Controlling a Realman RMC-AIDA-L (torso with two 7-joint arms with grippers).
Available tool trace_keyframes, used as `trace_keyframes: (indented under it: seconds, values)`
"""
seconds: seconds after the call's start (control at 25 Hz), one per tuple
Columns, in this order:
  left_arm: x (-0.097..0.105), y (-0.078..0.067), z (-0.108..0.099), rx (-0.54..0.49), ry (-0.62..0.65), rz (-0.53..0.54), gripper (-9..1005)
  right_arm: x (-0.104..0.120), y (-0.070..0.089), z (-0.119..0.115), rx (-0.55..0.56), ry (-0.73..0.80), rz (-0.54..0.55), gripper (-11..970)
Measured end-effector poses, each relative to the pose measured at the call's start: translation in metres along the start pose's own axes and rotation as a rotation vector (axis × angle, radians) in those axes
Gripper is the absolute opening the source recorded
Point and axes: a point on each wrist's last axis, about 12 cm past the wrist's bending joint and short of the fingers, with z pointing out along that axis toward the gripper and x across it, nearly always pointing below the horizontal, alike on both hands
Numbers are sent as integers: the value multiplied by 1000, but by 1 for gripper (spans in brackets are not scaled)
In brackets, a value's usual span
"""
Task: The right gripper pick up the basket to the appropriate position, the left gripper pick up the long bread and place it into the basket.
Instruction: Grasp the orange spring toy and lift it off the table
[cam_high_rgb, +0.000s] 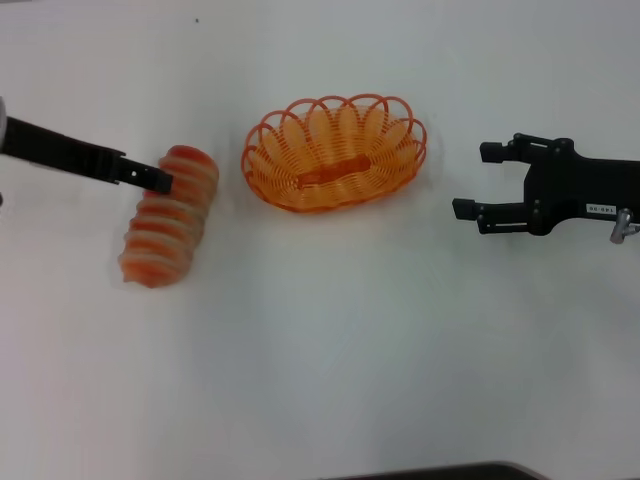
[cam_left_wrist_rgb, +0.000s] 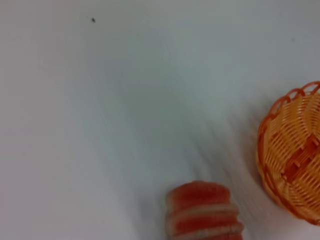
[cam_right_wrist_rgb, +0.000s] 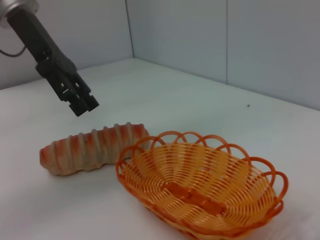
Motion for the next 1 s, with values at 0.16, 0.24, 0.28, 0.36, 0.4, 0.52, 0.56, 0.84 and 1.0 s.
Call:
trace_keyframes:
  seconds: [0.16,0.24,0.28,0.36,0.4,0.52,0.56,0.84,1.0]
  values:
    - [-4,-7,8,-24,37,-2,866,1,0,0,1,1,4,928]
    - [-3,-11,16,-30,59,-10,867,1,1,0,1,1,7,928]
    - [-3,-12,18,-31,63,-12,867,2,1,0,2,2,8,928]
    - [-3,-14,22,-33,75,-17,868,2,1,0,3,2,8,928]
    - [-2,-15,24,-31,76,-18,868,2,0,0,3,2,8,928]
    - [-1,-15,27,-30,73,-18,865,2,0,0,9,5,8,928]
    - [-1,-15,28,-32,74,-17,864,2,0,0,9,6,8,928]
    - [-2,-19,34,-49,86,14,860,3,1,1,1,14,8,928]
    - [-2,-21,38,-60,92,26,860,2,0,2,0,14,11,928]
